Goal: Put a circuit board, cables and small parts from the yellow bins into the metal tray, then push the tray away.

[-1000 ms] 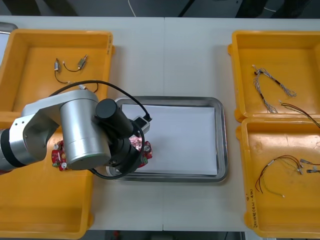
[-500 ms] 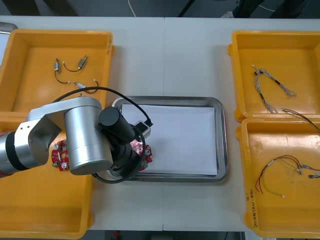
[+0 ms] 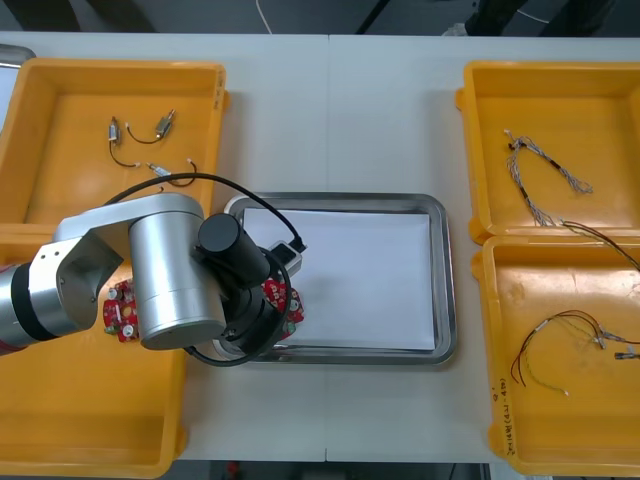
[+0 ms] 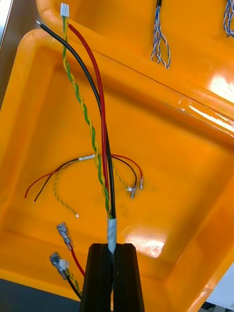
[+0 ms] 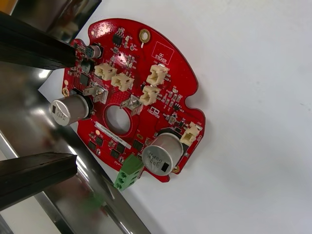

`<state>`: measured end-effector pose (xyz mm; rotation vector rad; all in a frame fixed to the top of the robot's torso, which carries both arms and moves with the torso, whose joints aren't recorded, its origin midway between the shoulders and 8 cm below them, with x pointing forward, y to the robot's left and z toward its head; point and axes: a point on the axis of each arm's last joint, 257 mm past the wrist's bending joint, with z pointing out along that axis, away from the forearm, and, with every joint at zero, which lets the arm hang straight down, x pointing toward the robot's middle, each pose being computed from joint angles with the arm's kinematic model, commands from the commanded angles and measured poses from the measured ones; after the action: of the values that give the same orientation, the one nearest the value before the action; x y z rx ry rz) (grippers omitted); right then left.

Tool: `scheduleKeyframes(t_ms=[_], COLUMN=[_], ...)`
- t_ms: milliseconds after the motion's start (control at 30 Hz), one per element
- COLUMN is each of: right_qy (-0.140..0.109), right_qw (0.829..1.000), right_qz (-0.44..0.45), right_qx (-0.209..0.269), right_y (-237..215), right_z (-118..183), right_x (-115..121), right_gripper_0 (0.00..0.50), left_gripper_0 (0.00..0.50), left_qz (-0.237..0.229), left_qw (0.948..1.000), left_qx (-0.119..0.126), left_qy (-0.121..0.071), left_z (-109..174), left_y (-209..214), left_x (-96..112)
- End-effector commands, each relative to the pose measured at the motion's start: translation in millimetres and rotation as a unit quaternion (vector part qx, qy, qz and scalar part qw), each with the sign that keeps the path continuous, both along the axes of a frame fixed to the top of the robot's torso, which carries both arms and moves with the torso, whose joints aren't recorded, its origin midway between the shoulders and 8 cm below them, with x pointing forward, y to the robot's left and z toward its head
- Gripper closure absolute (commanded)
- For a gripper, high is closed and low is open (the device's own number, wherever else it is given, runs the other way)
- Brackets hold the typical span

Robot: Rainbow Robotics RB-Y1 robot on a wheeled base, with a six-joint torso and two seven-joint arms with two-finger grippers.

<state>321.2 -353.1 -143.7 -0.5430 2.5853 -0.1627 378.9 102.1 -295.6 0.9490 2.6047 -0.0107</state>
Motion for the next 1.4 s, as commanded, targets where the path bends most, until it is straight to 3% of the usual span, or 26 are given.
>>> scheduleKeyframes(t_ms=[33, 333, 900, 1200, 1400], right_qy=[0.013, 0.013, 0.004, -0.003, -0.005], right_qw=[0.999, 0.999, 0.993, 0.983, 0.970], right_qz=[0.029, 0.038, 0.111, 0.181, 0.238], right_qx=[-0.027, -0.024, -0.028, -0.036, -0.051], right_y=[-2, 2, 41, 84, 117], right_z=[-3, -2, 8, 16, 19], right_x=[-7, -7, 9, 20, 25], right_gripper_0=[0.500, 0.500, 0.500, 0.500, 0.500], left_gripper_0=[0.000, 0.000, 0.000, 0.000, 0.000], left_qz=[0.023, 0.050, 0.112, 0.181, 0.239], left_qw=[0.9994, 0.9982, 0.9924, 0.9813, 0.9688], left_qx=[-0.018, -0.031, -0.031, -0.044, -0.046], left_qy=[-0.021, -0.014, -0.041, -0.050, -0.048], left_z=[28, 67, 144, 178, 182], left_y=[-2, 4, 39, 78, 113], left_x=[19, 24, 43, 65, 84])
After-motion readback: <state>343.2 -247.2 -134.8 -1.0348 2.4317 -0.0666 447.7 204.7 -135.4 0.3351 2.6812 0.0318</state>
